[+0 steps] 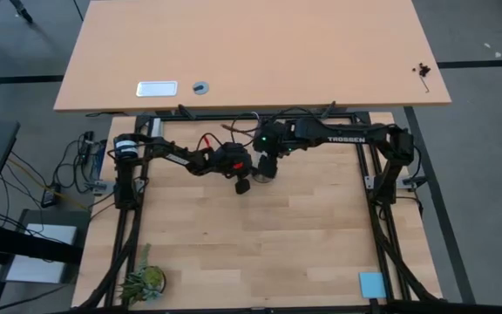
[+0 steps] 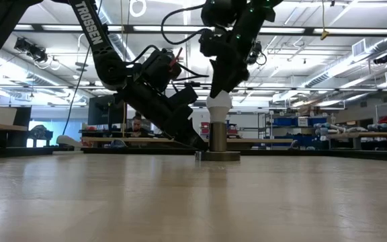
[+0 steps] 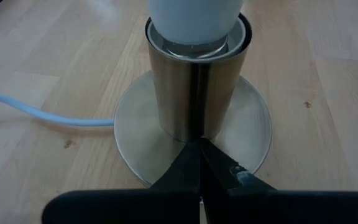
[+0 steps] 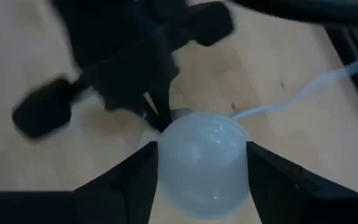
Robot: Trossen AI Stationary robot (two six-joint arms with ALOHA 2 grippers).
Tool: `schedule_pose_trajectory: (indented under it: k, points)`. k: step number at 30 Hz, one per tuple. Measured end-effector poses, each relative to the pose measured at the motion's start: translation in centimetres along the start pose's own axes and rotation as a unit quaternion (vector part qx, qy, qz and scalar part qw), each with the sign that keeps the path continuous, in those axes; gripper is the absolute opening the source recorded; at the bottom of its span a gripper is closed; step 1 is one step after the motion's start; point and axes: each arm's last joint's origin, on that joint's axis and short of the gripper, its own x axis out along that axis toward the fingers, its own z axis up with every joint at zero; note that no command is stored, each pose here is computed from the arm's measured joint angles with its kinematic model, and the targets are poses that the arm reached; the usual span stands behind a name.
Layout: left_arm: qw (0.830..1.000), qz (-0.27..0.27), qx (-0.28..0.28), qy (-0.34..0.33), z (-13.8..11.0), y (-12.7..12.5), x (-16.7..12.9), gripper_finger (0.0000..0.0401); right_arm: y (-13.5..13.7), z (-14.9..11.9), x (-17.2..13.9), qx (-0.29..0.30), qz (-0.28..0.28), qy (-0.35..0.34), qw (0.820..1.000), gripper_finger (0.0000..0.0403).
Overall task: Screw lightbulb
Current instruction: Insert the white lightbulb into the gold lamp
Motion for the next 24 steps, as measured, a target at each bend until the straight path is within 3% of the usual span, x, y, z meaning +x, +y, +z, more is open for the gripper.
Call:
schedule_pose_trajectory:
  k: [2, 4, 11, 17, 20, 24]
  points:
    - [1.0, 0.0, 0.0, 0.0, 0.0, 0.0, 0.0, 0.0, 0.5, 0.0, 0.0, 0.044, -0.001, -0.003, 0.999, 0.0228]
    - [1.0, 0.0, 0.0, 0.0, 0.0, 0.0, 0.0, 0.0, 1.0, 0.0, -0.1, 0.043, 0.002, -0.011, 0.999, 0.0235]
    - [1.0, -0.001, 0.0, 0.0, 0.0, 0.0, 0.0, 0.0, 2.4, 0.2, -0.9, -0.099, -0.025, -0.028, 0.994, 0.0279]
    - [1.0, -0.002, 0.0, 0.0, 0.0, 0.0, 0.0, 0.0, 2.3, 0.9, -2.1, -0.282, 0.009, -0.031, 0.959, 0.0306]
    - [1.0, -0.002, 0.0, 0.0, 0.0, 0.0, 0.0, 0.0, 1.3, 0.7, -1.9, -0.311, 0.044, -0.021, 0.949, 0.0304]
    - [1.0, -0.003, 0.0, 0.001, 0.0, 0.0, 0.0, 0.0, -0.2, 0.8, -1.3, -0.298, 0.057, -0.01, 0.953, 0.0293]
